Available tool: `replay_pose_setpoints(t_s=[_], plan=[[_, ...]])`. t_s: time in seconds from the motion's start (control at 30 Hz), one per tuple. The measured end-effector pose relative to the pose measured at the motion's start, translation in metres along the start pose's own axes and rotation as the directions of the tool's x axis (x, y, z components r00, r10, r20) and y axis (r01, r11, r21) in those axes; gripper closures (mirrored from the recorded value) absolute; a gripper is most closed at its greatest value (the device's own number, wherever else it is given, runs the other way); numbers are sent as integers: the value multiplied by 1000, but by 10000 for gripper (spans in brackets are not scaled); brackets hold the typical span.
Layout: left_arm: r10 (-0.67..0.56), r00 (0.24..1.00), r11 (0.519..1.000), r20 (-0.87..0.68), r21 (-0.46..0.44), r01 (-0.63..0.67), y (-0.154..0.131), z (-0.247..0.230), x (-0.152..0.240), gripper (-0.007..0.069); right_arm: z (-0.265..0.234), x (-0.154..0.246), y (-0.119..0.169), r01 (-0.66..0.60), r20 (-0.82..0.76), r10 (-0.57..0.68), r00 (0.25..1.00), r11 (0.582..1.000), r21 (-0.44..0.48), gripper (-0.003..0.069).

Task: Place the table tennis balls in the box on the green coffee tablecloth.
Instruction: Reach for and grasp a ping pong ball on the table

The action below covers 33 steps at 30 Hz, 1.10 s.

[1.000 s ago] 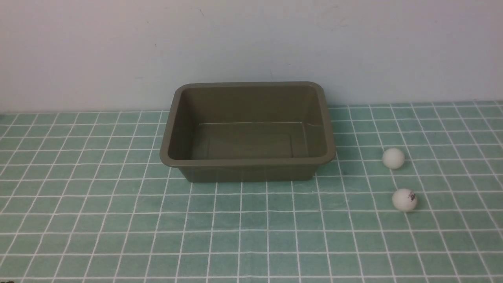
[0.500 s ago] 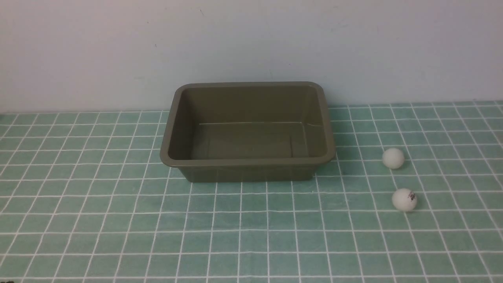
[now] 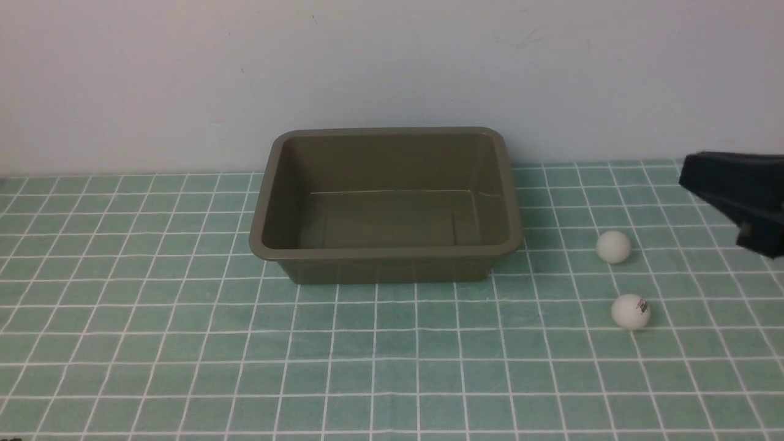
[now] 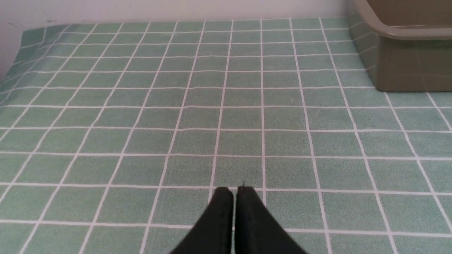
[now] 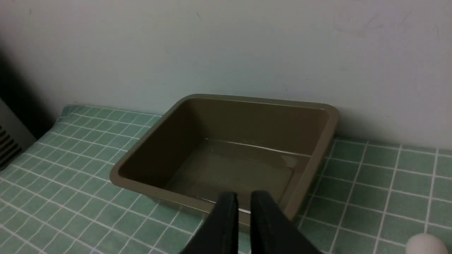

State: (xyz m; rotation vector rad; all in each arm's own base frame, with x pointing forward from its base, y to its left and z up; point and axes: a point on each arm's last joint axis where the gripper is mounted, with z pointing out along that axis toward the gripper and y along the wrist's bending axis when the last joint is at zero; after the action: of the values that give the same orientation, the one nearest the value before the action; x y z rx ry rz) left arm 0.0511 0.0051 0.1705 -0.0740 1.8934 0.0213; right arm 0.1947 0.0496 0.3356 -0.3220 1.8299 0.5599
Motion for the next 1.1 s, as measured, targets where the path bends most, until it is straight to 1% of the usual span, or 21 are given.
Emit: replay_pose_setpoints(t_s=[0.1,0.17,0.2,0.27,0.37,0.43,0.47,0.5,0.53,0.57,0.6,0.63,0.67,0.7,0.73,0.8,0.83,0.87,0.93,1.0,1.1], plan=[[0,1000,1000,0,0,0,0,0,0,629,5,-17,-3,46,28,-46,999,999,10,615],[0,1000,1000,0,0,0,0,0,0,629,5,-41,-6,124,87,-129,988,991,55,615],[0,1000,1000,0,0,0,0,0,0,629,5,-41,-6,124,89,-129,988,990,62,615],[0,1000,1000,0,0,0,0,0,0,629,-1,-74,-12,201,176,-238,955,958,203,615],[0,1000,1000,0,0,0,0,0,0,629,-16,-106,-22,190,262,-318,911,888,418,615],[0,1000,1000,0,0,0,0,0,0,629,-27,-120,-29,140,301,-345,889,830,539,615],[0,1000,1000,0,0,0,0,0,0,629,-38,-127,-38,82,314,-367,876,754,652,615],[0,1000,1000,0,0,0,0,0,0,629,-39,-128,-37,83,315,-369,875,753,652,615],[0,1000,1000,0,0,0,0,0,0,629,-50,-131,-47,21,299,-378,876,649,760,615],[0,1000,1000,0,0,0,0,0,0,629,-52,-131,-48,2,302,-365,880,641,768,615],[0,1000,1000,0,0,0,0,0,0,629,-59,-129,-54,-2,237,-359,903,548,837,615],[0,1000,1000,0,0,0,0,0,0,629,-65,-126,-59,-8,190,-330,925,481,876,615],[0,1000,1000,0,0,0,0,0,0,629,-68,-120,-63,9,122,-277,953,430,903,615],[0,1000,1000,0,0,0,0,0,0,629,-68,-110,-66,55,32,-201,979,413,909,615],[0,1000,1000,0,0,0,0,0,0,629,-67,-100,-67,106,-62,-117,991,420,901,615],[0,1000,1000,0,0,0,0,0,0,629,-57,-86,-64,182,-190,-38,981,512,840,615],[0,1000,1000,0,0,0,0,0,0,629,-47,-79,-60,223,-265,-21,964,608,762,615],[0,1000,1000,0,0,0,0,0,0,629,-36,-74,-57,221,-297,-7,955,687,692,615],[0,1000,1000,0,0,0,0,0,0,629,-18,-67,-51,233,-349,-30,937,798,556,615],[0,1000,1000,0,0,0,0,0,0,629,0,-60,-51,222,-383,-36,923,863,454,615],[0,1000,1000,0,0,0,0,0,0,629,29,-45,-59,161,-440,23,898,913,376,615]])
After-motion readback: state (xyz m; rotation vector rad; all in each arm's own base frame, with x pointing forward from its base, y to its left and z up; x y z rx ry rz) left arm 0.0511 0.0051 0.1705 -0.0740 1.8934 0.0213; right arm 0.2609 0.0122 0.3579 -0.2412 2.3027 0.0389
